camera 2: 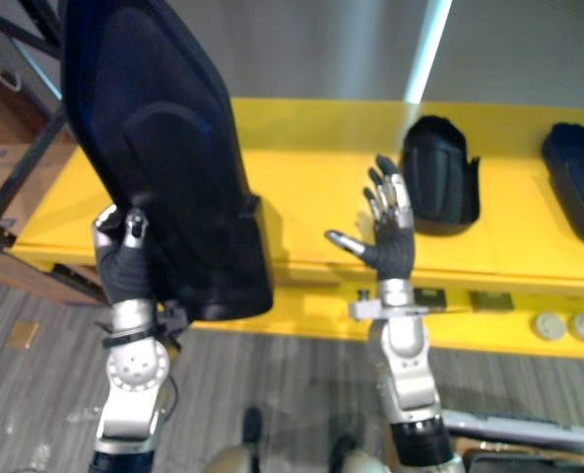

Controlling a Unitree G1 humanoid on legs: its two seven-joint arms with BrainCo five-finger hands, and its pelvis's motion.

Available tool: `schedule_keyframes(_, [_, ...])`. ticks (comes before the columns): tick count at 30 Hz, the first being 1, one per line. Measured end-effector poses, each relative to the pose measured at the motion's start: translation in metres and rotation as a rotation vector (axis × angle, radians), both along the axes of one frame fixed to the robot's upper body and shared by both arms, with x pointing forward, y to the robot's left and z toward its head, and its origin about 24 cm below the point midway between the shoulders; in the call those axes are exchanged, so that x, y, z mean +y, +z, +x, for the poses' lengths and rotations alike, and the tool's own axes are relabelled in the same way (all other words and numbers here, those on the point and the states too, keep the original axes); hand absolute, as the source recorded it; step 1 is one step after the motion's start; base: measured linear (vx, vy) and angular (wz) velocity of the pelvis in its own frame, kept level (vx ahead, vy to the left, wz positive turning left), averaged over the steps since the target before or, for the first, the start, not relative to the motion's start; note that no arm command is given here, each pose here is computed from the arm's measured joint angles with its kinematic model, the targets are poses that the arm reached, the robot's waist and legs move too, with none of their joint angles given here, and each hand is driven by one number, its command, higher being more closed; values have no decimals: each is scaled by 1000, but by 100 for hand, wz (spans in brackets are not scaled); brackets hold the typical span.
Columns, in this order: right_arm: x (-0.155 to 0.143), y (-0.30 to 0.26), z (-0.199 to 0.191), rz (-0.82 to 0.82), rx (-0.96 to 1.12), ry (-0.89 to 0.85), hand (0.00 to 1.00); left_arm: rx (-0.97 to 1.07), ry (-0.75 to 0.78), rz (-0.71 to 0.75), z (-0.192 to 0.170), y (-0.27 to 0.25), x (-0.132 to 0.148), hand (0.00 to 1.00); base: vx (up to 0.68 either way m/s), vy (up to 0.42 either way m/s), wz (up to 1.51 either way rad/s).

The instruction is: Walk over and take plastic housings, then place them on the shelf

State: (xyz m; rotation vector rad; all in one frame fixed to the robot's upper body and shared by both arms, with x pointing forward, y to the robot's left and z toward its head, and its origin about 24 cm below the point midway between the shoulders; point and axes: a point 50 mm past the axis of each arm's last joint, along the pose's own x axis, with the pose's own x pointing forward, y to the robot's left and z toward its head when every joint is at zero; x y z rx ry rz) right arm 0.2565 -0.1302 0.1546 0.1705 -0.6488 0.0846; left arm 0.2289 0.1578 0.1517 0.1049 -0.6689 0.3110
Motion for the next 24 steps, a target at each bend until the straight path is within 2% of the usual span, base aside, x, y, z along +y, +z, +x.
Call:
schedule_keyframes(5, [-2, -5, -10, 47, 14, -17, 0, 8, 3, 9, 1, -1, 1, 100, -26, 101, -12])
schedule_keyframes(12, [10, -9, -12, 72, 34, 17, 0, -2, 151, 86, 2, 5, 31, 100, -2, 92, -63])
schedule_keyframes(15, [-7, -27, -22, 15, 102, -71, 0, -1, 198, 107, 11, 9, 39, 100, 31, 22, -7])
schedule_keyframes(20, [-42, -47, -42, -32, 192, -214, 0, 19, 326, 114, 21, 17, 70, 100, 70, -3, 0])
schedule_keyframes(24, [-46, -53, -48, -37, 220, -222, 0, 46, 370, 92, 33, 20, 79, 100, 71, -24, -7])
